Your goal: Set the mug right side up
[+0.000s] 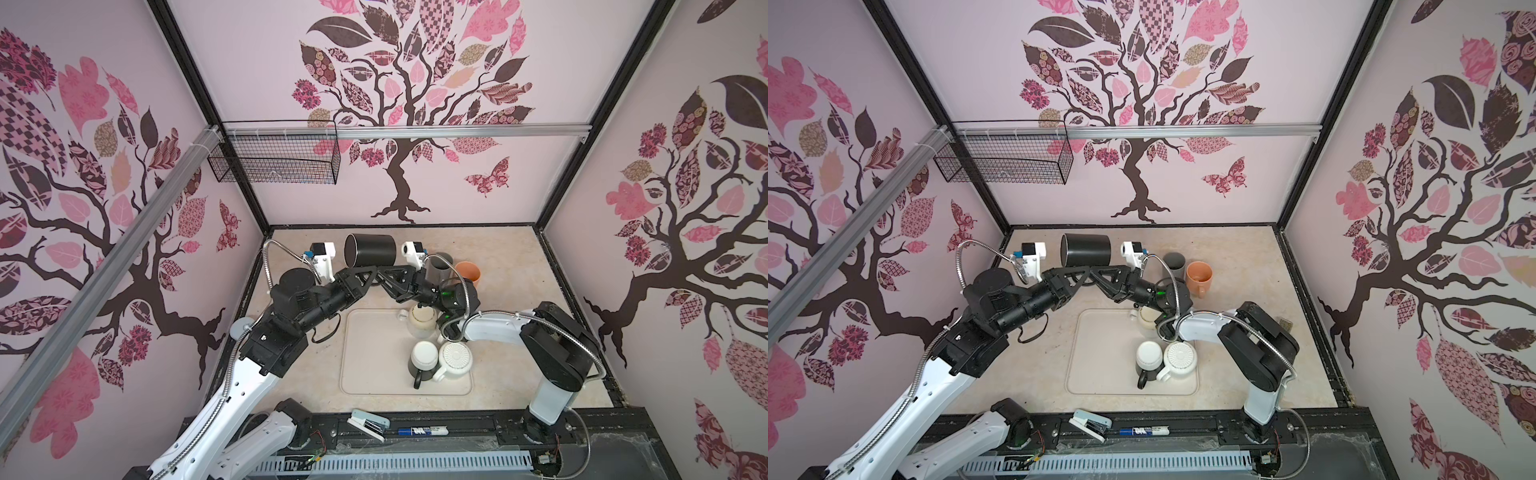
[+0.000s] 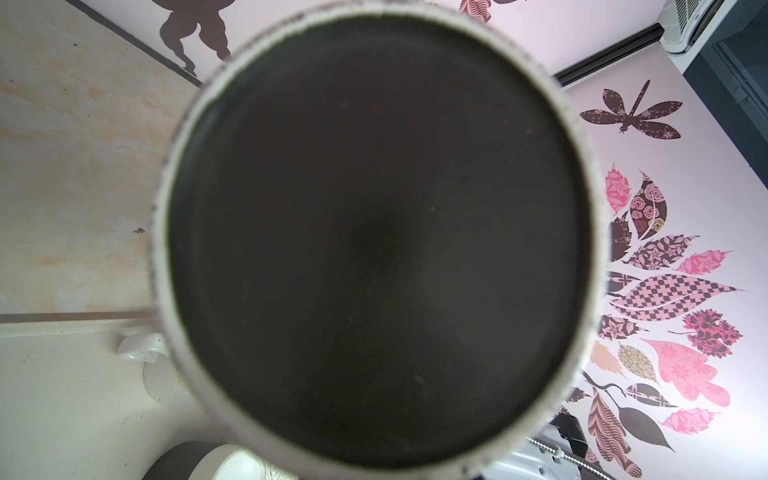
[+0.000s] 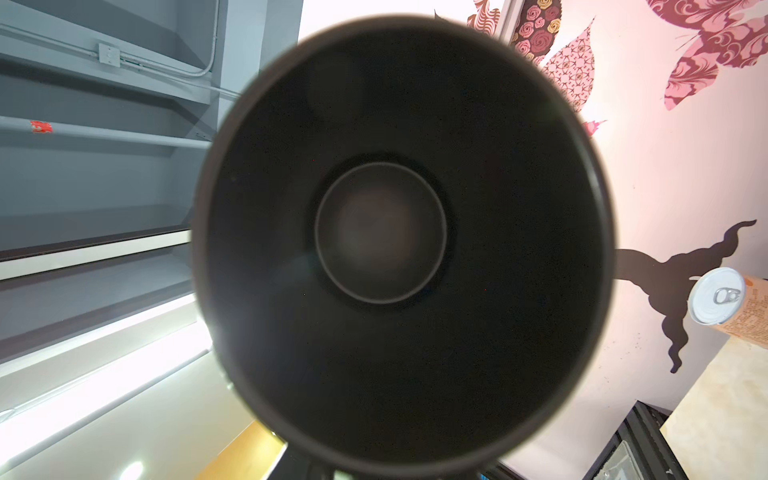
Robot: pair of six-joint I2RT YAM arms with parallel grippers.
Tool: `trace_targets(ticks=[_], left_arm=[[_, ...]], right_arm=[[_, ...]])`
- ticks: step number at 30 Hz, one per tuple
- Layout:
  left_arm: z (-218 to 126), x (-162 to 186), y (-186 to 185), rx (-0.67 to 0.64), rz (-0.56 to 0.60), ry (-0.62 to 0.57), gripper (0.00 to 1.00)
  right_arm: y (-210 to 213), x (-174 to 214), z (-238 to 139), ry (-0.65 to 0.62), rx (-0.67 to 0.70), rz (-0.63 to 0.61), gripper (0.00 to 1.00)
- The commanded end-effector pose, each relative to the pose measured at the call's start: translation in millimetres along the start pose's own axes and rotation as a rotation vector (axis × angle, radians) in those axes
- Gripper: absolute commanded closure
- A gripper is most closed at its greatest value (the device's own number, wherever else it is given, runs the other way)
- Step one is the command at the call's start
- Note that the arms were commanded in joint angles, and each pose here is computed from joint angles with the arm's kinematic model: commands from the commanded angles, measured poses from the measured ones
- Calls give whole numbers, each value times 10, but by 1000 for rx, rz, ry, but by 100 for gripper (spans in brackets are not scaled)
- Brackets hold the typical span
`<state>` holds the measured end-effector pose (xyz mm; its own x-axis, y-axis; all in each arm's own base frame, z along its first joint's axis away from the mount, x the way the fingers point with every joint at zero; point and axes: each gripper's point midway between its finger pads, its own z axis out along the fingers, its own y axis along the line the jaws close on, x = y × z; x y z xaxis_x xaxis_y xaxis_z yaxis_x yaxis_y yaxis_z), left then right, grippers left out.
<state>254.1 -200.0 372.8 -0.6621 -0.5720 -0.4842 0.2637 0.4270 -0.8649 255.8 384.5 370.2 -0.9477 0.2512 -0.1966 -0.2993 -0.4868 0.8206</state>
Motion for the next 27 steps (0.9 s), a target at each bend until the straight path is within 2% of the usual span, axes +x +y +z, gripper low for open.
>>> trace_targets(ticks=[1,6,7,9,13,17,20,22,27], left_arm=[[-78,-83,-34,16,78,-57,100],[-150,-167,-66,9,102,-105,100],[-157,-180,-93,11,111,-106,100],[-157,-195,-126,13,121,-105,100],[-166,-216,-92,4,109,-124,100],[-195,-237,-38,-10,103,-149,100],[-139,-196,-23,-6,92,-123,100],[-131,-191,-14,1,82,-127,100],[-156,-220,24,-13,80,-152,100]], right_arm=[[382,-46,53,2,-151,-32,100],[359,-39,19,-3,-140,-25,100],[352,-44,2,-9,-137,-25,93],[351,-49,-20,-17,-133,-29,84],[366,-51,-36,-22,-133,-34,83],[429,-50,-60,-23,-138,-46,70],[459,-43,-49,-16,-145,-50,69],[467,-39,-51,-15,-146,-49,63],[527,-25,-85,-21,-150,-65,63]])
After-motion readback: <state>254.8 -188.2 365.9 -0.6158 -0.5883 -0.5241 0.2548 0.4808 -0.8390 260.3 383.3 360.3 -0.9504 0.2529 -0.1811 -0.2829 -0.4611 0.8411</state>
